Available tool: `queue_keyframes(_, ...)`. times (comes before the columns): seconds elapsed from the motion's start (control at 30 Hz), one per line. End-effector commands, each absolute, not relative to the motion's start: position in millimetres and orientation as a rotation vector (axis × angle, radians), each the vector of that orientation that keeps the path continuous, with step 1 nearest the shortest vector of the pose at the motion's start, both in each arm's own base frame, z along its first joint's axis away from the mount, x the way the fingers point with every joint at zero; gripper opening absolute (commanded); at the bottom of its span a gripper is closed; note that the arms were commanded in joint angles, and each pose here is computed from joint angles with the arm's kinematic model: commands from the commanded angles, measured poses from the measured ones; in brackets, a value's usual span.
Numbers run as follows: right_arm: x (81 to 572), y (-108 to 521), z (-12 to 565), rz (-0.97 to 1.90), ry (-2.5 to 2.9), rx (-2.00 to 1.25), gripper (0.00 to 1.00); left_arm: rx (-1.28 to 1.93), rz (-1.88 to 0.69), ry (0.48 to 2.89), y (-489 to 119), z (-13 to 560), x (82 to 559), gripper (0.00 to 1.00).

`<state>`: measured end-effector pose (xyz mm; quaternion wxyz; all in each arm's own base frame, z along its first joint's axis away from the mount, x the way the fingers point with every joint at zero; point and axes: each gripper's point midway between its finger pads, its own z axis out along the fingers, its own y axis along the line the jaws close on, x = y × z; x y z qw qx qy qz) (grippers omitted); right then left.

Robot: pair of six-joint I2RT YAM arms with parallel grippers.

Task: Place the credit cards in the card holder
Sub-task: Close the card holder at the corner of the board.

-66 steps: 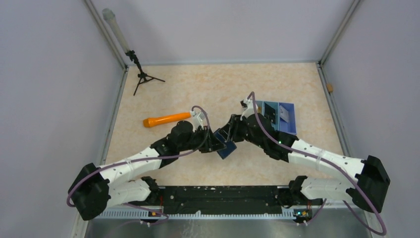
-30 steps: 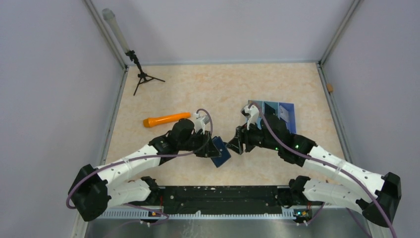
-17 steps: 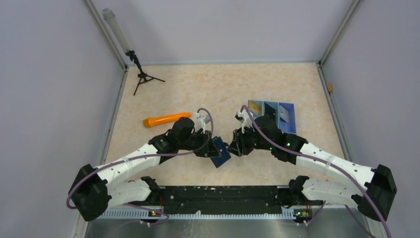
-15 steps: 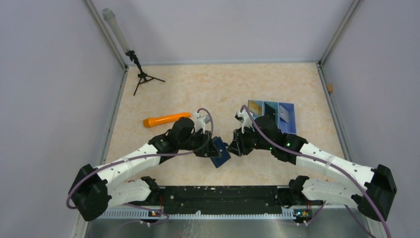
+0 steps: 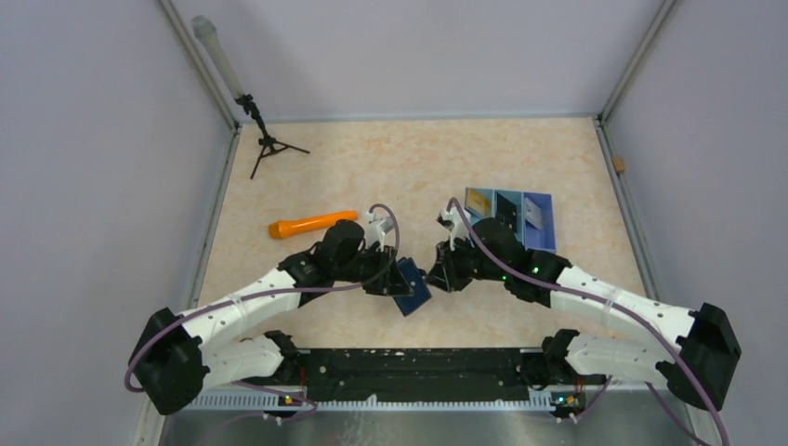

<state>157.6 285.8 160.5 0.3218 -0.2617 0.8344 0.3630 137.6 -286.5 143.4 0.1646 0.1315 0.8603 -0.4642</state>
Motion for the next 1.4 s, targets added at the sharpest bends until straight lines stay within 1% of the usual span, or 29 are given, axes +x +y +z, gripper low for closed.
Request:
queue_keyframes(0.0,167.2,284.7,160.9,0.913,2.168,-0.672,0.27,0.426,-1.376,2.355,-295.7,168.1,145.1,0.0)
queue_keyframes(0.1,168.8,284.1,159.0,0.903,2.169,-0.665,0.28,0.43,-1.378,2.356,-295.5,168.0,144.4,0.0)
queue_keyframes(0.17,169.1,284.4,158.1,0.902,2.169,-0.666,0.24,0.43,-1.376,2.359,-295.1,167.2,144.3,0.0)
queue_keyframes(0.23,169.6,284.8,159.1,0.904,2.164,-0.665,0.17,0.43,-1.376,2.362,-294.8,166.8,144.1,0.0)
queue_keyframes(0.3,168.9,285.9,161.6,0.916,2.152,-0.669,0.04,0.429,-1.374,2.364,-294.6,166.4,143.9,0.0)
queue_keyframes(0.33,168.0,286.8,164.8,0.93,2.138,-0.673,0.0,0.427,-1.372,2.365,-294.4,166.6,144.7,0.0)
queue_keyframes(0.53,148.6,301.0,180.1,1.107,2.04,-0.765,0.0,0.398,-1.321,2.419,-291.5,160.2,148.4,0.0)
queue_keyframes(0.7,141.7,309.2,185.1,1.189,1.997,-0.791,0.0,0.414,-1.307,2.449,-291.2,154.0,147.6,0.0)
queue_keyframes(0.9,139.6,316.4,192.2,1.244,1.952,-0.802,0.0,0.425,-1.28,2.486,-290.5,147.9,148.0,0.0)
queue_keyframes(1.17,138.8,327.0,173.2,1.258,2.005,-0.825,0.0,0.474,-1.333,2.458,-295.4,152.6,144.9,0.0)
queue_keyframes(1.37,140.1,329.2,169.5,1.256,2.013,-0.816,0.0,0.484,-1.336,2.46,-295.7,150.7,144.1,0.0)
